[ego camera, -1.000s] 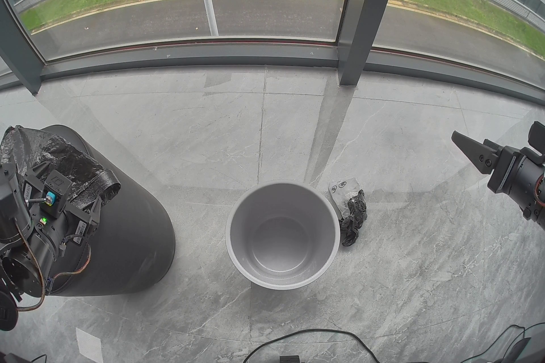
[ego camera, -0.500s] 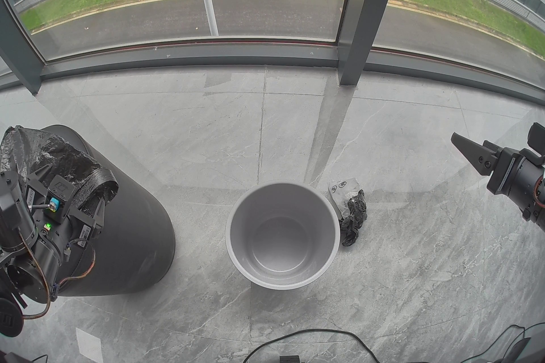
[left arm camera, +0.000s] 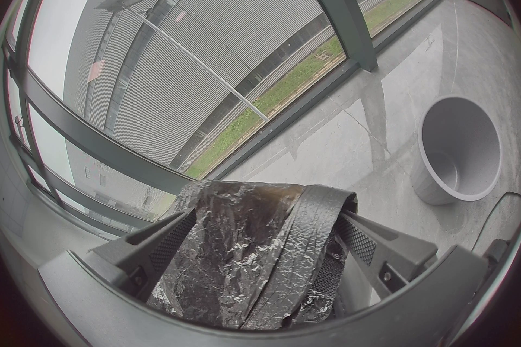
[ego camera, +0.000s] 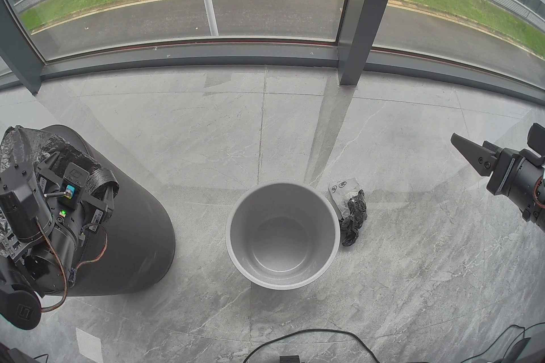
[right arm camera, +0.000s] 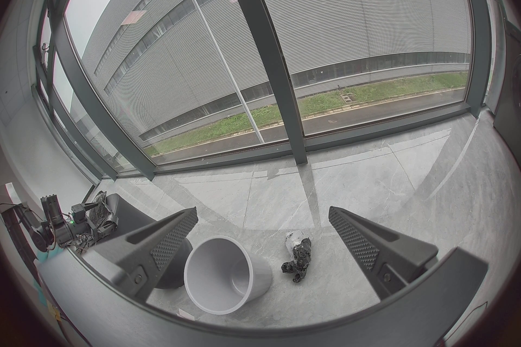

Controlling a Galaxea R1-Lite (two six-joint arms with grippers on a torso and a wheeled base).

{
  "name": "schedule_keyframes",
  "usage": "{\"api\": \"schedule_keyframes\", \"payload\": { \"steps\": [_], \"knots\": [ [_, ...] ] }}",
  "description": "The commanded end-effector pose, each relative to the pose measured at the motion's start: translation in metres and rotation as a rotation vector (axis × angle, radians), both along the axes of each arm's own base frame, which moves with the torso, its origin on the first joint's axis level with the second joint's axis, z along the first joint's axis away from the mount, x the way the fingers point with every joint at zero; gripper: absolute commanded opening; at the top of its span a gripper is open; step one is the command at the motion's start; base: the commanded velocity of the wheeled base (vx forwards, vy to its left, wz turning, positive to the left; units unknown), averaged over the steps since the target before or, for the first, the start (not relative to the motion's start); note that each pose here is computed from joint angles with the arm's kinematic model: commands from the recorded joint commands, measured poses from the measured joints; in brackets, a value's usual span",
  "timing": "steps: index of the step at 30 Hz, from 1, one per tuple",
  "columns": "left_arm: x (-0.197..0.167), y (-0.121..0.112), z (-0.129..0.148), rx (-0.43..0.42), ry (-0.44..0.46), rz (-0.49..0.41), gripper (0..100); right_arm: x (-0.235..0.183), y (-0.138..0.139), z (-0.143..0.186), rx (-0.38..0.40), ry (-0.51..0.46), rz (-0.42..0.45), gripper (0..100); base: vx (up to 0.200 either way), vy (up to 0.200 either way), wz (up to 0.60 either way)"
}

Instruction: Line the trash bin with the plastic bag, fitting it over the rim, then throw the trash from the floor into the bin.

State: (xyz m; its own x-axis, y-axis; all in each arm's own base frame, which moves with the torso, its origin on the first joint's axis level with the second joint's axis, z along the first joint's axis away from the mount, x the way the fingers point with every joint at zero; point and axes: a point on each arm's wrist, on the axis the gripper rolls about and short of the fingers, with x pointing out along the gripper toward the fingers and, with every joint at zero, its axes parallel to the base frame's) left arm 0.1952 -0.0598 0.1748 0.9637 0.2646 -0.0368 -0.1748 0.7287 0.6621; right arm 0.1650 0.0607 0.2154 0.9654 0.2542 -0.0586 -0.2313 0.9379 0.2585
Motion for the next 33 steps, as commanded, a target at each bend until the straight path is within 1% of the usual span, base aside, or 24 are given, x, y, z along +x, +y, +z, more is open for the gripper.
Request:
{"api": "schedule_keyframes", "payload": {
  "steps": [1,9,19,20,33],
  "knots": [
    [0.004,-0.001,-0.004,0.01,0.019,0.019,100,0.0,0.0,0.0,0.001,-0.002,0.0,100,0.0,0.0,0.0],
    [0.01,0.004,0.001,0.006,-0.008,0.064,100,0.0,0.0,0.0,0.001,-0.002,0.0,100,0.0,0.0,0.0],
    [0.021,0.0,-0.001,-0.011,-0.056,0.064,100,0.0,0.0,0.0,0.0,-0.001,0.0,100,0.0,0.0,0.0],
    [0.024,-0.001,-0.003,-0.015,-0.071,0.065,0,-0.001,0.0,0.0,0.001,-0.002,0.0,100,0.0,0.0,0.0],
    [0.025,0.002,-0.001,-0.022,-0.105,0.09,0,-0.001,0.0,0.0,0.001,-0.002,0.0,100,0.0,0.0,0.0]
  ]
}}
